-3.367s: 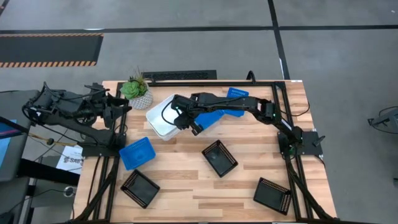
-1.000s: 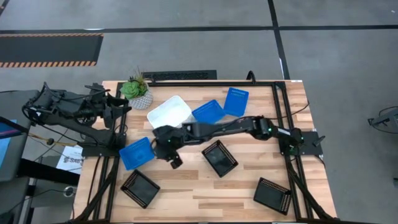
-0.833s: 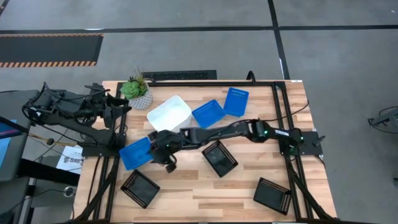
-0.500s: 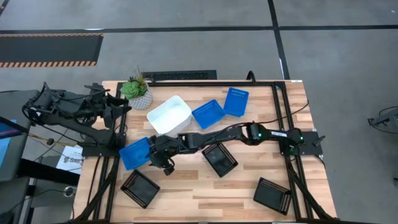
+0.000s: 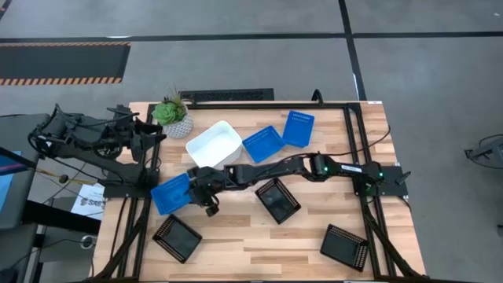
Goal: Stack baskets by color
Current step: Stack the bottom blue bin on the top left blue bin
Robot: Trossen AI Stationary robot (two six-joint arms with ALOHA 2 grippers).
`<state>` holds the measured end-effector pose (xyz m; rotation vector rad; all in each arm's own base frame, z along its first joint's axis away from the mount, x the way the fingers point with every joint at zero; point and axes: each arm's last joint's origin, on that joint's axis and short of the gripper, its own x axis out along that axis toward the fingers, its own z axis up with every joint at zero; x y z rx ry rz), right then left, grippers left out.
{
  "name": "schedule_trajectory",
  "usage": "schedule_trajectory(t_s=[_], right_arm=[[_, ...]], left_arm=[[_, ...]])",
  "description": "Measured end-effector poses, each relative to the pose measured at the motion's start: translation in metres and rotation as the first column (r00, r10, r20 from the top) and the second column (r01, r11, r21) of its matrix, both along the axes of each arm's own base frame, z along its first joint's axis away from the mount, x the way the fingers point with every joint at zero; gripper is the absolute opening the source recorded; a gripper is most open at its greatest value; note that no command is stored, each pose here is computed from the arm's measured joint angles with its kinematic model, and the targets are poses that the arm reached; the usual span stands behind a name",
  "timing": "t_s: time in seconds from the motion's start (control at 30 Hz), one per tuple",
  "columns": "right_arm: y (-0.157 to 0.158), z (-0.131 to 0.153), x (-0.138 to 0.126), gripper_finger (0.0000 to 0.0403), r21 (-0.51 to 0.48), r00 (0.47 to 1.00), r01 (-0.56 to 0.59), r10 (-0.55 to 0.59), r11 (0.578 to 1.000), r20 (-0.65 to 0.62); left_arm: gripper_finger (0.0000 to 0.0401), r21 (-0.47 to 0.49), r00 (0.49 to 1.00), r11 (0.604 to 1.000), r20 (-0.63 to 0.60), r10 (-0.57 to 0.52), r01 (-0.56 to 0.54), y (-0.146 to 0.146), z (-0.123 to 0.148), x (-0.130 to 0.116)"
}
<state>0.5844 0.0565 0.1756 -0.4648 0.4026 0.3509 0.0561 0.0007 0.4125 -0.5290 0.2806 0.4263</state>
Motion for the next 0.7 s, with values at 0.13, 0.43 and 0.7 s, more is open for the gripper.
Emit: schedule_trajectory(t_s=[0.13,0.43,0.7], right_arm=[[0.000,0.000,0.000,0.0180,0.002,1.000,0.001,-0.001,1.000,0.000],[0.001,-0.022,0.002,0.0176,0.006,0.999,0.004,-0.004,1.000,-0.041],[0.001,-0.036,0.004,0.0171,0.003,0.998,0.011,-0.011,1.000,-0.064]], left_arm=[[0.0224,0.000,1.000,1.000,0.000,0.000,0.000,0.000,0.000,0.000],[0.0224,-0.001,1.000,1.000,0.000,0.000,0.000,0.000,0.000,0.000],[0.0224,-0.020,1.000,1.000,0.003,-0.007,0.007,0.000,0.000,0.000]])
